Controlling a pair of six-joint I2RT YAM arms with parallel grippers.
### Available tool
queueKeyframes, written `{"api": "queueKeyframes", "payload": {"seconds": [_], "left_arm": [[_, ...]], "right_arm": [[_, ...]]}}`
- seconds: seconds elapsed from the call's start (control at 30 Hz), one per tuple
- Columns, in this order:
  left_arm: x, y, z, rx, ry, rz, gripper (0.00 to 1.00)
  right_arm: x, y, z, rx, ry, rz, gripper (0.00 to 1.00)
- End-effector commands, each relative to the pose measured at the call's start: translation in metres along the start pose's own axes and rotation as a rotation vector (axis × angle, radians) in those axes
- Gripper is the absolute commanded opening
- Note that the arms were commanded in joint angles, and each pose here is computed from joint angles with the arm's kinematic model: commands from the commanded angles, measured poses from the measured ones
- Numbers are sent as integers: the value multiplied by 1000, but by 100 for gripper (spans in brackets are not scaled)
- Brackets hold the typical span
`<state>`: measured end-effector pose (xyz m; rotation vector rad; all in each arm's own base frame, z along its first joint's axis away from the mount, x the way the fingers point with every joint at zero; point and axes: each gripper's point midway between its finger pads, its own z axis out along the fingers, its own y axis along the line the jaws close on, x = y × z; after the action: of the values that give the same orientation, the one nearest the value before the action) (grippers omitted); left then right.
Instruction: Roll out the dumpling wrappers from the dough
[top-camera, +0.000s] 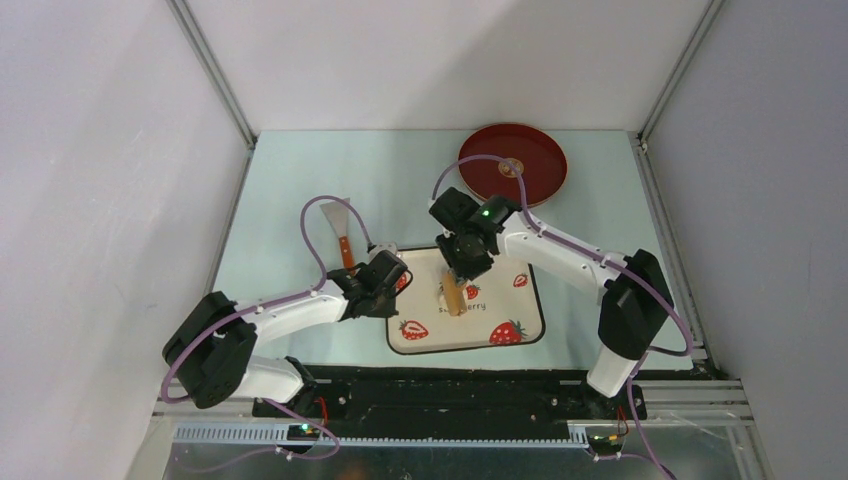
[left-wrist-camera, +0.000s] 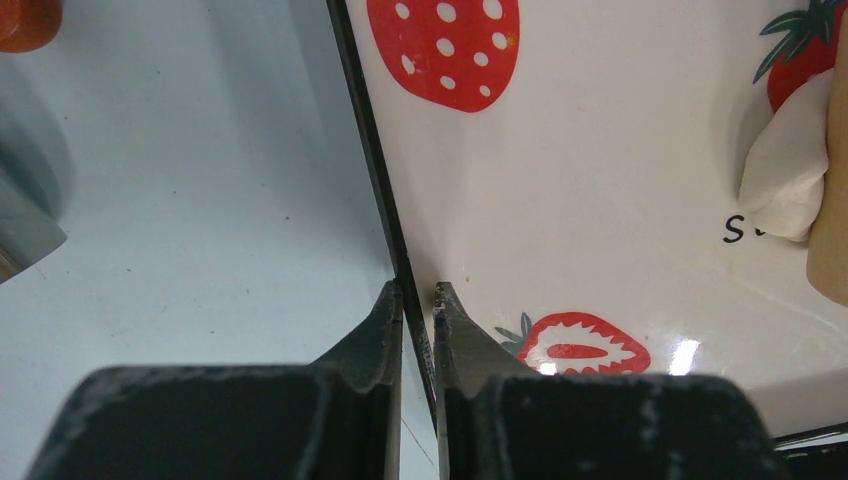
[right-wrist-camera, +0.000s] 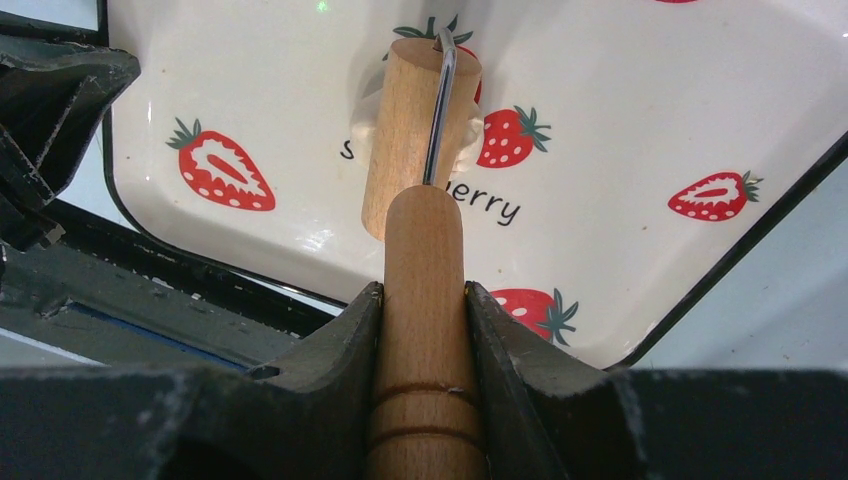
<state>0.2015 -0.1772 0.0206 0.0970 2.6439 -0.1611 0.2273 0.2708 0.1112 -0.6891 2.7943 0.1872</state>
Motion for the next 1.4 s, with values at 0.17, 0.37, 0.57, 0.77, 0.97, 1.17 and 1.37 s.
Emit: {"api": "queueKeyframes", "payload": {"seconds": [0.17,0.37,0.57,0.77,0.97,1.17,1.37], "left_arm": [[35,13,3,-54,123,56,8],[35,13,2,-55,121,56,8],[34,13,2,-54,121,58,8],[35,13,2,-56,122,59,9],[35,13,2,-58,122,60,8],[35,13,2,-57,123,62,9],[35,13,2,-58,124,62,9]], "right_arm": [[116,-54,89,312,467,-89,0],[123,-54,92,339,492,-108,0],[122,-48,88,333,460,-118,0],[81,-18,51,87,257,-8,0],[41,-6,0,-126,55,80,0],[17,-15,-39,-235,-83,157,0],[5,-16,-63,-358,-142,199,0]]}}
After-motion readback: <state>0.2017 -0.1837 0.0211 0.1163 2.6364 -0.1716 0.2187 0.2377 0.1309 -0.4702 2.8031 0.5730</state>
